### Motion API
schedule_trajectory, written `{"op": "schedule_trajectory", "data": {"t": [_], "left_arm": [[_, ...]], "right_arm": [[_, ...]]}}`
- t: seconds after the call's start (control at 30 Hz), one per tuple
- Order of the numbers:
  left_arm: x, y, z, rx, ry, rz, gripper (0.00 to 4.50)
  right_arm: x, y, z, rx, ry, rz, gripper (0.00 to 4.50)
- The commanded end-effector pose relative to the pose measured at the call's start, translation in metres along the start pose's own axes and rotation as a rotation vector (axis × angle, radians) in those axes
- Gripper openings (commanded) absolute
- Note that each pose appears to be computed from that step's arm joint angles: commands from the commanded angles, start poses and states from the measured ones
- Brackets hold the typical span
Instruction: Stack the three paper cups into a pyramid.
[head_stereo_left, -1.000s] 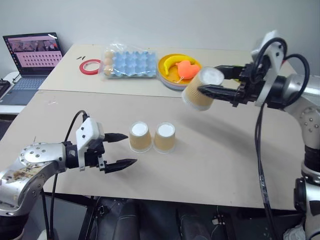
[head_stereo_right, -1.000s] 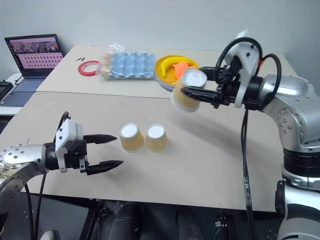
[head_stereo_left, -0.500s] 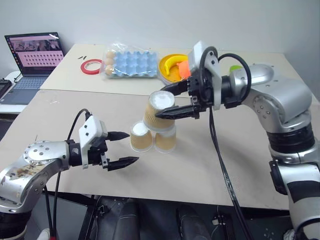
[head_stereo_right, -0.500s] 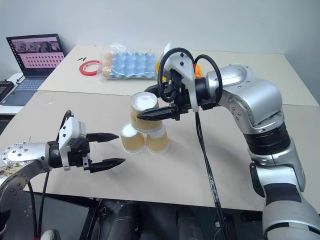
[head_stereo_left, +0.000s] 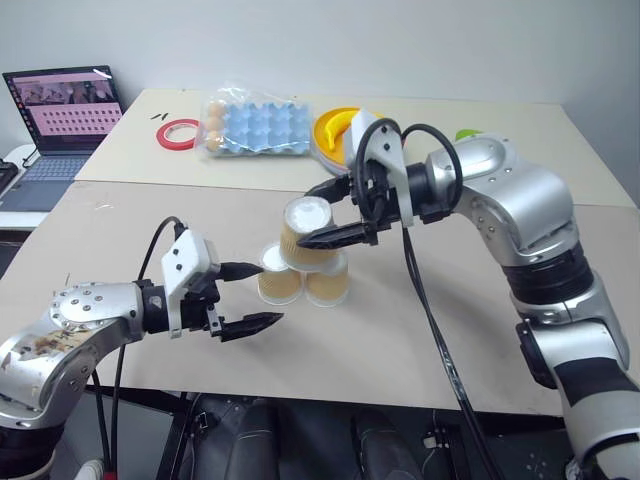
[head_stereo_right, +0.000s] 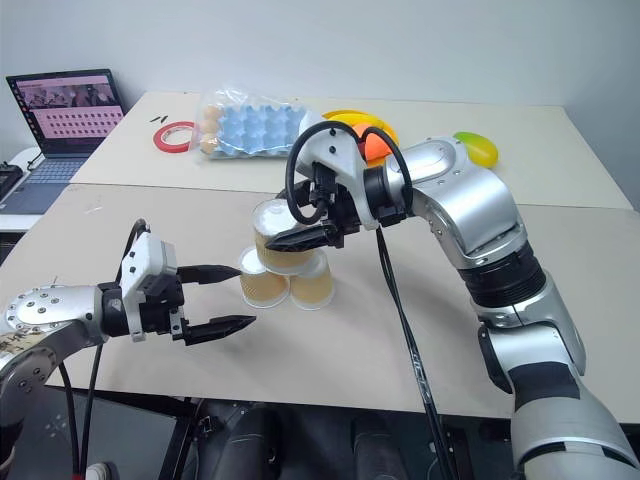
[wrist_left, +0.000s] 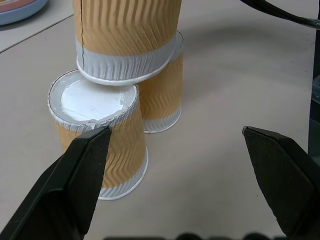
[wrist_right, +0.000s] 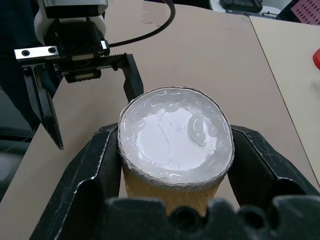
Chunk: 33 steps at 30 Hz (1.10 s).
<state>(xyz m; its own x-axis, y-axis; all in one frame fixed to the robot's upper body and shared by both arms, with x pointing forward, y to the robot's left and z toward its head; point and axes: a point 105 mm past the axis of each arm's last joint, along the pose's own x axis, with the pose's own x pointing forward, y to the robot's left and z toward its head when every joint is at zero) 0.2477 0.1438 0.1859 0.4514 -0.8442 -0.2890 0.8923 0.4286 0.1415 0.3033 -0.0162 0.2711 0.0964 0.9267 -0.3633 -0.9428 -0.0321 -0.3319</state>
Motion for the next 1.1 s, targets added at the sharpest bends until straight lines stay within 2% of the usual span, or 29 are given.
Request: {"op": "schedule_trajectory", "data": {"t": [0.03,0.1,0.17,0.27,0.37,0.53,0.63,0.77,0.83,0.9,0.93,1.0,1.03,1.1], "left_arm": [[0.001,-0.003,0.009,0.037,-0.018,-0.008,4.50],[0.001,-0.003,0.010,0.037,-0.020,-0.006,4.50],[0.001,-0.002,0.011,0.037,-0.024,-0.004,4.50],[0.001,-0.001,0.011,0.035,-0.025,-0.002,4.50],[0.001,-0.001,0.011,0.033,-0.027,-0.003,4.50],[0.000,-0.003,0.010,0.027,-0.024,-0.004,4.50],[-0.002,-0.005,0.009,0.024,-0.017,0.000,4.50],[-0.013,-0.005,0.005,0.009,0.000,0.052,4.50],[-0.024,-0.004,0.001,-0.021,0.006,0.103,4.50],[-0.037,-0.003,-0.003,-0.061,0.003,0.165,4.50],[-0.043,-0.001,-0.005,-0.083,-0.003,0.207,4.50],[-0.052,0.004,-0.011,-0.121,-0.016,0.285,4.50],[-0.057,0.007,-0.017,-0.142,-0.014,0.335,4.50],[-0.066,0.016,-0.033,-0.192,0.009,0.451,4.50]], "right_arm": [[-0.001,0.001,0.011,-0.057,-0.011,0.005,2.72],[0.000,0.001,0.008,-0.054,-0.006,0.008,2.72],[-0.001,0.000,0.006,-0.046,-0.010,0.008,3.73],[-0.002,-0.005,0.006,-0.046,-0.015,-0.017,4.42],[-0.006,-0.009,0.010,-0.048,-0.033,-0.037,4.42],[-0.026,-0.005,0.036,-0.049,-0.152,-0.008,4.42],[-0.048,-0.003,0.052,-0.035,-0.232,-0.006,4.42],[-0.102,-0.010,0.073,0.115,-0.470,-0.054,4.42],[-0.126,-0.017,0.076,0.185,-0.564,-0.134,4.42],[-0.140,-0.029,0.061,0.244,-0.567,-0.279,4.42],[-0.141,-0.038,0.038,0.273,-0.492,-0.399,4.42],[-0.139,-0.052,-0.016,0.294,-0.259,-0.621,4.42],[-0.140,-0.057,-0.053,0.338,-0.123,-0.733,4.42],[-0.144,-0.054,-0.114,0.385,0.109,-0.894,4.42]]}}
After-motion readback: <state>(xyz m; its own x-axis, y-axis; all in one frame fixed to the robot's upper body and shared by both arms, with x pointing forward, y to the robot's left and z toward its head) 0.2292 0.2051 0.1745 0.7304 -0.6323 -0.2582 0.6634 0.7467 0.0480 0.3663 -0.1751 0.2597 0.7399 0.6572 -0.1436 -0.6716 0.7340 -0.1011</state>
